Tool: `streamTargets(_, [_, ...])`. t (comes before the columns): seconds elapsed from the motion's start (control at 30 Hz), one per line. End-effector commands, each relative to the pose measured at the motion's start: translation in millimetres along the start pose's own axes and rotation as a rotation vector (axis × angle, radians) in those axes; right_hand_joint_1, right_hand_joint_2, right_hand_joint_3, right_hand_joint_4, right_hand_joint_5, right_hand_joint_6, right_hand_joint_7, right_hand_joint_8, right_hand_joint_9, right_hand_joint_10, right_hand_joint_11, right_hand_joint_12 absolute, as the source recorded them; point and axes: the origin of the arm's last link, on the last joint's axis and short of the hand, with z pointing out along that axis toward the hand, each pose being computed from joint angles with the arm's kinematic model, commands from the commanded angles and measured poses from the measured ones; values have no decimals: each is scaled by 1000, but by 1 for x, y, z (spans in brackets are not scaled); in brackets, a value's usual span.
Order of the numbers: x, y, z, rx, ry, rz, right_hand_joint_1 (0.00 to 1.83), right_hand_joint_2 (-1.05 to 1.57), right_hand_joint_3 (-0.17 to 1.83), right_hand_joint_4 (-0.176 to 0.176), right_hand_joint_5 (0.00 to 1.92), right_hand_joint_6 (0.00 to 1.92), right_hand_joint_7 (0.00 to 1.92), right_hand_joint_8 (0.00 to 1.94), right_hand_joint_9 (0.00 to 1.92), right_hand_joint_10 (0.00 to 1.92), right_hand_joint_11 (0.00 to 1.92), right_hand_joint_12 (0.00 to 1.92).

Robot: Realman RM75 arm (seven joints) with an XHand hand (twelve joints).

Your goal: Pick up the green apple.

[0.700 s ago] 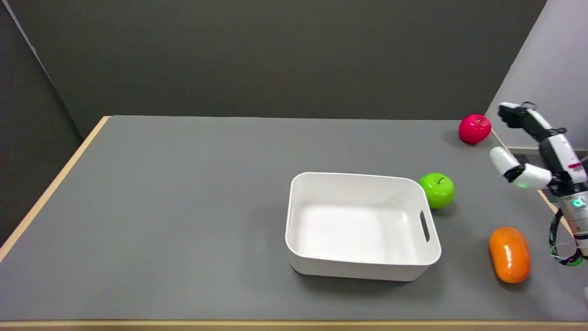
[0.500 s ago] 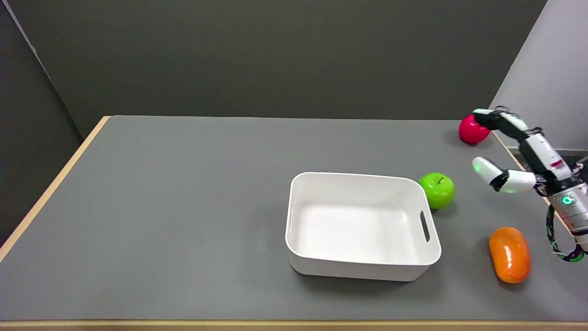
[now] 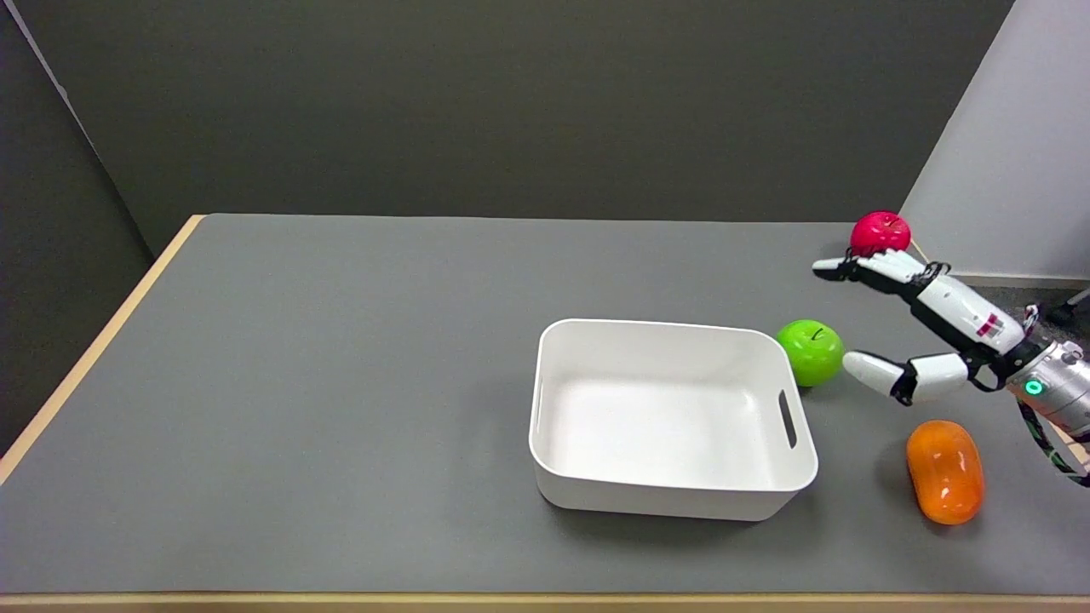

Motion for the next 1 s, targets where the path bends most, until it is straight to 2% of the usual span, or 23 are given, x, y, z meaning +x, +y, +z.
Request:
streamTargets(0.03, [6, 18, -6, -72, -196, -194, 479, 573, 845, 29, 206, 413, 310, 375, 154, 751, 16, 1204])
streamTargets(0.13, [15, 28, 2, -107, -192, -239, 475, 571, 847, 33, 197, 405, 299, 365, 149, 734, 11, 1197])
streamTargets(0.27, [19, 36, 11, -134, -204, -280, 413, 528, 940, 39, 162, 457, 163, 367, 68, 653, -1, 1039])
streamTargets(0.37, [20, 40, 16, -157, -209, -293, 458, 536, 857, 41, 171, 382, 127, 250, 22, 575, -1, 951])
streamTargets(0.43, [21, 44, 17, -186, -199, -293, 452, 536, 857, 41, 164, 375, 113, 242, 10, 552, -1, 921])
streamTargets(0.5, [22, 44, 17, -193, -184, -288, 531, 515, 949, 43, 103, 480, 37, 318, 0, 490, -1, 867])
streamTargets(0.6, [18, 44, 16, -193, -187, -276, 439, 541, 851, 47, 154, 359, 81, 233, -1, 500, -1, 877])
streamTargets(0.77, [2, 46, 12, -226, -203, -248, 435, 542, 855, 50, 155, 357, 88, 228, -1, 501, -1, 886])
streamTargets(0.87, [-5, 44, 13, -217, -222, -237, 517, 525, 954, 53, 104, 471, 45, 308, 1, 490, -1, 901])
streamTargets(0.93, [-9, 42, 15, -207, -233, -233, 446, 540, 879, 55, 150, 379, 89, 238, 5, 506, -1, 917])
streamTargets(1.0, [-14, 40, 17, -195, -247, -228, 437, 542, 869, 56, 157, 366, 101, 228, 8, 511, -1, 933])
